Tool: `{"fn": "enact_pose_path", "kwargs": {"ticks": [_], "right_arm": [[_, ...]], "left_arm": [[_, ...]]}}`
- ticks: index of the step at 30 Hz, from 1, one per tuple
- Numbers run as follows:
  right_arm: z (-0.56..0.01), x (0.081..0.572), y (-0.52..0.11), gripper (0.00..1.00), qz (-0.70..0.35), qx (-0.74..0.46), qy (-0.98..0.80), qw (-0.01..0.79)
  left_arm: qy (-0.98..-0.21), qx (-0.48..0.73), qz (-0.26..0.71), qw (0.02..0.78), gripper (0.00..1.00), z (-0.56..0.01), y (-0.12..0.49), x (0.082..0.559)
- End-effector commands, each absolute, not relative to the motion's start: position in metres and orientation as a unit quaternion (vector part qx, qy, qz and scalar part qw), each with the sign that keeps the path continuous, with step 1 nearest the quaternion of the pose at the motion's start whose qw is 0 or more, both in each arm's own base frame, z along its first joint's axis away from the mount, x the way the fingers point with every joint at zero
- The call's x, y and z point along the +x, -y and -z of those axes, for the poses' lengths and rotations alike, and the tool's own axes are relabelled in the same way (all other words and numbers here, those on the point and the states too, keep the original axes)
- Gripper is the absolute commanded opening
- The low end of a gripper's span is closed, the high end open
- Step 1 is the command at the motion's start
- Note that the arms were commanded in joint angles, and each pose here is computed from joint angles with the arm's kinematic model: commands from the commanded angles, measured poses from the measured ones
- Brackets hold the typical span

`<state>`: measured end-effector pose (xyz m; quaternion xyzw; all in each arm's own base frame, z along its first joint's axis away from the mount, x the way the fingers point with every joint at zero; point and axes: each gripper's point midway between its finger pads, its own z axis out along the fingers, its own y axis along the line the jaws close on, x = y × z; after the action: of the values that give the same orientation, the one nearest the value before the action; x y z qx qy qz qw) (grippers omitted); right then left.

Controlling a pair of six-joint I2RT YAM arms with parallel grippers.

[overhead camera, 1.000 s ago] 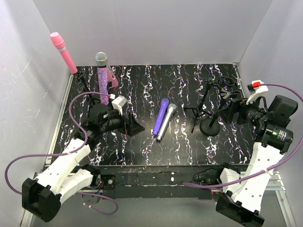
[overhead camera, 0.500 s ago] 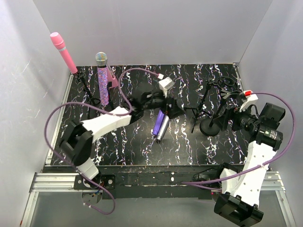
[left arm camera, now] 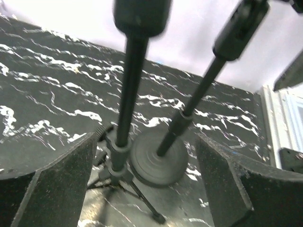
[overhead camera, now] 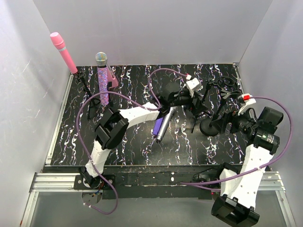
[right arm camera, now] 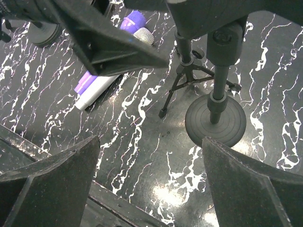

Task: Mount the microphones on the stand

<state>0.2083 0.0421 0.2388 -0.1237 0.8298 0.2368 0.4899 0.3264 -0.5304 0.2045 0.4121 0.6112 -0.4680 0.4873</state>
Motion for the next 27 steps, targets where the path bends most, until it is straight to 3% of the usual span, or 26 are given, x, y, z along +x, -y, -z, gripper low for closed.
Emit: {"fn": "enact_pose_path", "kwargs": {"ticks": [1, 5, 12, 14, 27], "right_arm": [[-0.246, 0.211, -0.045, 0.95, -0.240, -0.141, -0.812, 0.512], [-0.245, 0.210, -0.045, 0.96, -0.244, -0.140, -0.810, 0.514], [-0.247, 0.208, -0.047, 0.96, -0.245, -0.144, -0.806, 0.520], [-0.247, 0.207, -0.048, 0.96, -0.247, -0.145, -0.804, 0.521], [-0.252, 0.199, -0.055, 0.96, -0.253, -0.163, -0.792, 0.531]], "left_arm": [[-0.573, 0.397, 0.461, 0.549, 0.79, -0.257, 0.543, 0.344], [-0.561, 0.392, 0.463, 0.563, 0.70, -0.266, 0.553, 0.344], [-0.561, 0.394, 0.443, 0.577, 0.12, -0.274, 0.557, 0.347], [-0.557, 0.391, 0.435, 0.589, 0.00, -0.283, 0.554, 0.349], [-0.487, 0.299, 0.356, 0.739, 0.00, -0.433, 0.507, 0.383]]}}
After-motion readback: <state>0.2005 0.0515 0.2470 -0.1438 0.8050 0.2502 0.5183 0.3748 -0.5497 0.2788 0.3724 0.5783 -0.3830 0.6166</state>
